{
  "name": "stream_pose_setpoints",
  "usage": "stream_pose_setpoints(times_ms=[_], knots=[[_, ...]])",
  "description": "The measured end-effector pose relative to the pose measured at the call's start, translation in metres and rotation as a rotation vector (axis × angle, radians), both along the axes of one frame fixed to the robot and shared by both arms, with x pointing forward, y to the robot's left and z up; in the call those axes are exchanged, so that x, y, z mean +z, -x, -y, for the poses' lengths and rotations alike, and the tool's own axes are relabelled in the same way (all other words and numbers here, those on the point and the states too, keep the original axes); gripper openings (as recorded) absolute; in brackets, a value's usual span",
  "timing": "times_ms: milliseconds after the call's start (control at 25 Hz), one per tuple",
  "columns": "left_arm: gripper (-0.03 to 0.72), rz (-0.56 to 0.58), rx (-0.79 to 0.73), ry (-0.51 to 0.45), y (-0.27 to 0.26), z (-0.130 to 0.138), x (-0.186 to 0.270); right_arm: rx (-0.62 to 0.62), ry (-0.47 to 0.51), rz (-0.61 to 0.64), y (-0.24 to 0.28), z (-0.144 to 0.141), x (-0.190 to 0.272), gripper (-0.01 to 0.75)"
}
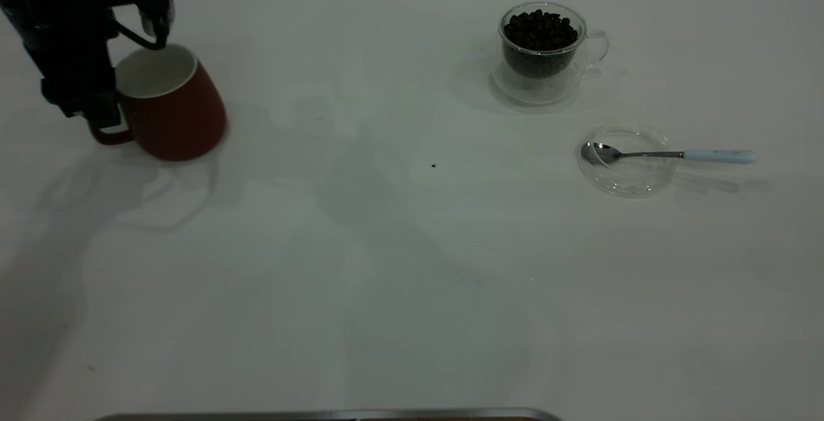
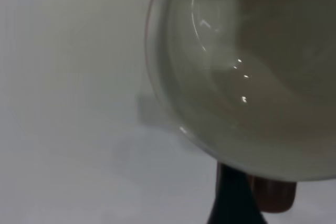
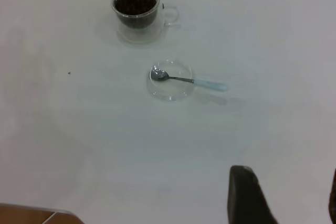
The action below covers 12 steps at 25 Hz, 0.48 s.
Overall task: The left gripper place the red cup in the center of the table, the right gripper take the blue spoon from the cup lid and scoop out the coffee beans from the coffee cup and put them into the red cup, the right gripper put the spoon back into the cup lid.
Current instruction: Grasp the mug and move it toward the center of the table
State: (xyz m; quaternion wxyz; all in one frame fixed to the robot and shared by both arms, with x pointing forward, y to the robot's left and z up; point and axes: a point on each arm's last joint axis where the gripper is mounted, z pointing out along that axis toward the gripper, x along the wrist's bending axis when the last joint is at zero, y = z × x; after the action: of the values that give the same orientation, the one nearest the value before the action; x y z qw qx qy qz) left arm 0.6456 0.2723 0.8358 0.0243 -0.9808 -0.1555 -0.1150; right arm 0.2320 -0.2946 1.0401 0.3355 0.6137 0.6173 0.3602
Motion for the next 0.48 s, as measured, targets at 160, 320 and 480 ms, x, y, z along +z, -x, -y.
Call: stream_pose_setpoints(times_ms=[160,320,480], knots=[[0.537,0.036,-0.021,0.007,-0.003,0.005,-0.002,0.000,0.000,0.000,0.000,0.000,0.000,0.418],[0.537,0.051,-0.036,0.012,-0.005,0.006,-0.011,0.000,0.001,0.000,0.000,0.000,0.000,0.418],[0.537,0.059,-0.068,0.009,-0.010,0.011,-0.015,0.000,0.001,0.000,0.000,0.000,0.000,0.418]])
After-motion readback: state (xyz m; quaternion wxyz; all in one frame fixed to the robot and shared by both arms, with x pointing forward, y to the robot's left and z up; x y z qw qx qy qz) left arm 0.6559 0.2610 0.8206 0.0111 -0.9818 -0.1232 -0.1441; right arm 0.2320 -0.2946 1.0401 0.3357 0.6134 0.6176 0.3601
